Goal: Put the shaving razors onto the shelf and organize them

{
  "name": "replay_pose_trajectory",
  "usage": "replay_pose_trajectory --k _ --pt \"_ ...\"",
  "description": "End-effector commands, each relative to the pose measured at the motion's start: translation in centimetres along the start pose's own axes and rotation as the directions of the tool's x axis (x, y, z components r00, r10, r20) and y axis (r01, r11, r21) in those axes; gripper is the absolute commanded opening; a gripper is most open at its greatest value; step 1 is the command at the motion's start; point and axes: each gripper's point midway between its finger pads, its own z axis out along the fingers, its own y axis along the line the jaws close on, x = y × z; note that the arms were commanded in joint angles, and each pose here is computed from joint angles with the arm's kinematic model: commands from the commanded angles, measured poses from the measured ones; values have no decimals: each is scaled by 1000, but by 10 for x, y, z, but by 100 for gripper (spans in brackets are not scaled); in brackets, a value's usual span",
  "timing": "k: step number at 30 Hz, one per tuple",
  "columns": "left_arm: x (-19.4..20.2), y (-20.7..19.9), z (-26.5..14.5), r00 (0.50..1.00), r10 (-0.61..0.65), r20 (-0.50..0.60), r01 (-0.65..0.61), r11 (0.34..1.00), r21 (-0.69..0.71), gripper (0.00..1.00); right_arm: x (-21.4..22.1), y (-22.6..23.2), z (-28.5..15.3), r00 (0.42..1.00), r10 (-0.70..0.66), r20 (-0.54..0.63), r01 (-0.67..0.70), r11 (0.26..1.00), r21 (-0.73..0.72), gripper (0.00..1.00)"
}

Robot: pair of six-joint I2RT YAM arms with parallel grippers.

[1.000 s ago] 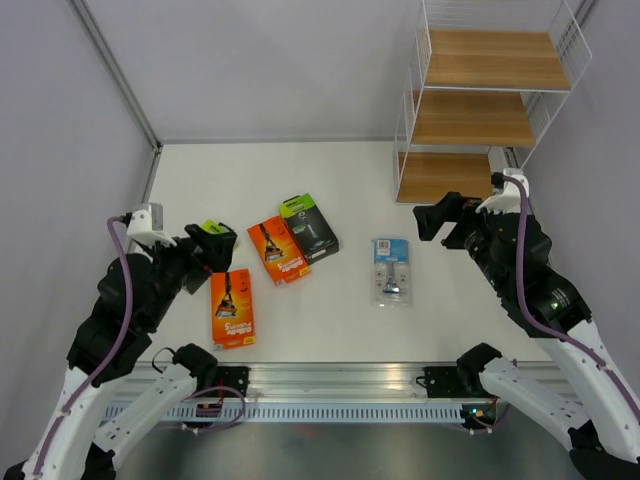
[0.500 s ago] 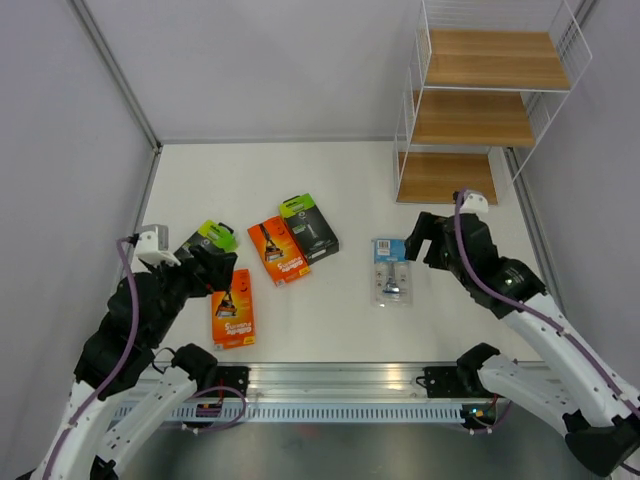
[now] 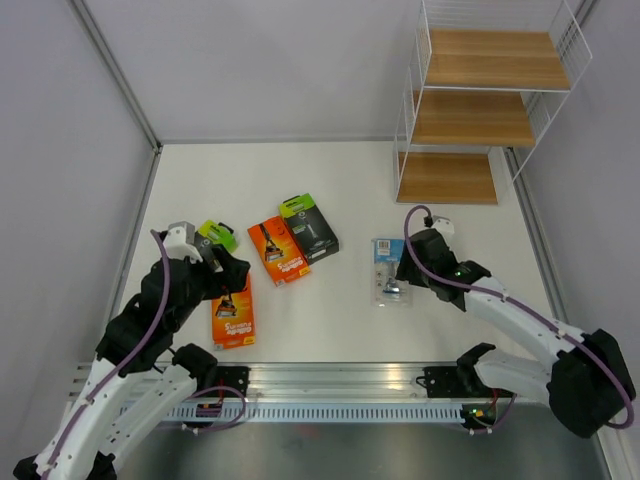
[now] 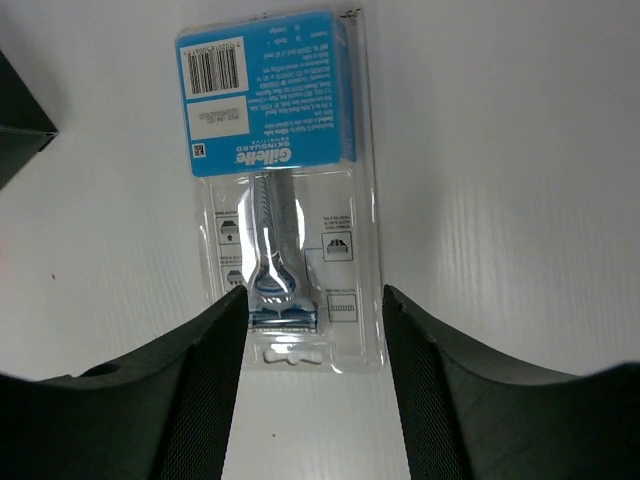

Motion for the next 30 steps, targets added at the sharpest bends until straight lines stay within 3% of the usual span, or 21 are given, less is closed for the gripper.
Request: replay_pose_trajectory --k 1,6,20,23,24,27,30 --pt "8 2 3 999 -27 -19 26 1000 -11 100 -14 32 18 999 -30 16 31 996 -89 62" --pt "17 8 5 999 -33 -37 32 999 -29 100 -2 32 44 995 -95 -41 92 994 -50 66" --pt "15 16 3 999 -42 -10 41 997 -62 100 5 40 71 990 -113 -80 113 994 -6 60" --pt "15 16 4 999 -43 -15 42 997 -68 100 8 34 73 989 -121 -87 124 992 28 54" --pt "15 16 3 999 -46 -13 45 997 -68 100 9 33 73 988 -123 -91 126 991 32 47" --pt "17 19 5 998 -54 -11 53 995 -85 100 12 34 76 987 -127 -100 131 991 31 38" --pt "17 22 7 999 -52 -10 51 994 -101 100 16 33 80 984 -143 -104 148 988 45 37"
